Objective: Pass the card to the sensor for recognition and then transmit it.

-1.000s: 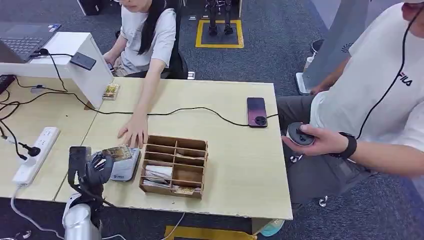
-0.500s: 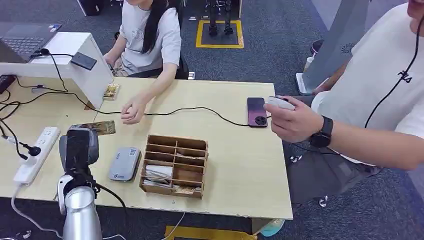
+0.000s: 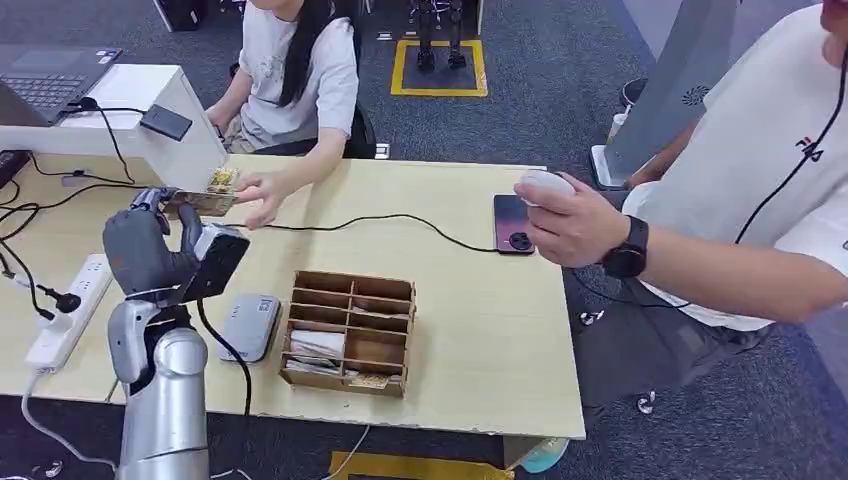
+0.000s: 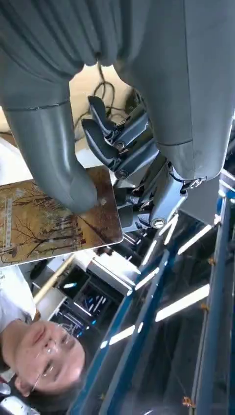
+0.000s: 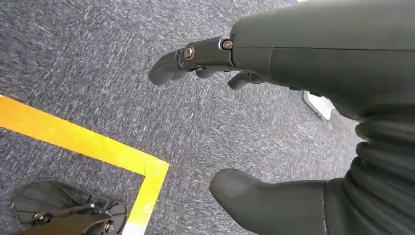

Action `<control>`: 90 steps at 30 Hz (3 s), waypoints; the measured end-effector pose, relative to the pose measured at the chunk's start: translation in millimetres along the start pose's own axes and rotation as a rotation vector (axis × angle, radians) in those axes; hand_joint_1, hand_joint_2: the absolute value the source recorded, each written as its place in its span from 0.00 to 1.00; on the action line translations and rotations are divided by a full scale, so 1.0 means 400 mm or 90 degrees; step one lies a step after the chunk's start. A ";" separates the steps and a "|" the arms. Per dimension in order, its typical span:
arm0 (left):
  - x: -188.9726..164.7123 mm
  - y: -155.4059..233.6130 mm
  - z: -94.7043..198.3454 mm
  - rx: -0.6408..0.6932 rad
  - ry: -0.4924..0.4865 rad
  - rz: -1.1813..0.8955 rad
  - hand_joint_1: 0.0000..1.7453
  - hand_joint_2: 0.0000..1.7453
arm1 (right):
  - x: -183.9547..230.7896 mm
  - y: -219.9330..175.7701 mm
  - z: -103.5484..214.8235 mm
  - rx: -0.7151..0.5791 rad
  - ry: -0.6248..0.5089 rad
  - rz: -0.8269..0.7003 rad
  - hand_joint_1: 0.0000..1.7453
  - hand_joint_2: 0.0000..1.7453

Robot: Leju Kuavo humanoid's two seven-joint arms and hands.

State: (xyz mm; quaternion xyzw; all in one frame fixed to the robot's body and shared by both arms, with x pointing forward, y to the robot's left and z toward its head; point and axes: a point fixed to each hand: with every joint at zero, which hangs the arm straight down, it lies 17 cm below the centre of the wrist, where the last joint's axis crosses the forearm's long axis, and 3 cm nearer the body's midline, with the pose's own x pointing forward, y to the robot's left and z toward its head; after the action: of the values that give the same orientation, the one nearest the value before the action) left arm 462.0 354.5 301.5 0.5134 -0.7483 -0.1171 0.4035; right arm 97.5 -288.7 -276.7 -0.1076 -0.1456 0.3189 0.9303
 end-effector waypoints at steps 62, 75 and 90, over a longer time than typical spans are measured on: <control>0.289 -0.220 0.459 -0.381 -0.466 -0.088 0.00 1.00 | -0.028 0.003 0.004 -0.008 0.015 -0.038 0.00 1.00; 0.222 -0.260 0.562 -0.464 -0.514 -0.163 0.00 1.00 | -0.038 0.008 0.005 -0.002 0.025 -0.046 0.00 1.00; 0.137 -0.278 0.568 -0.511 -0.509 -0.239 0.00 1.00 | -0.040 0.000 0.004 -0.006 0.023 -0.046 0.00 1.00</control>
State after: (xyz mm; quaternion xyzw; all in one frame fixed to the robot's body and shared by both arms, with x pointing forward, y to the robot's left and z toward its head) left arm 364.4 203.5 115.6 0.3603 -0.6361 -0.6441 0.2253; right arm 84.8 -298.6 -278.5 -0.1126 -0.1338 0.2821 0.9433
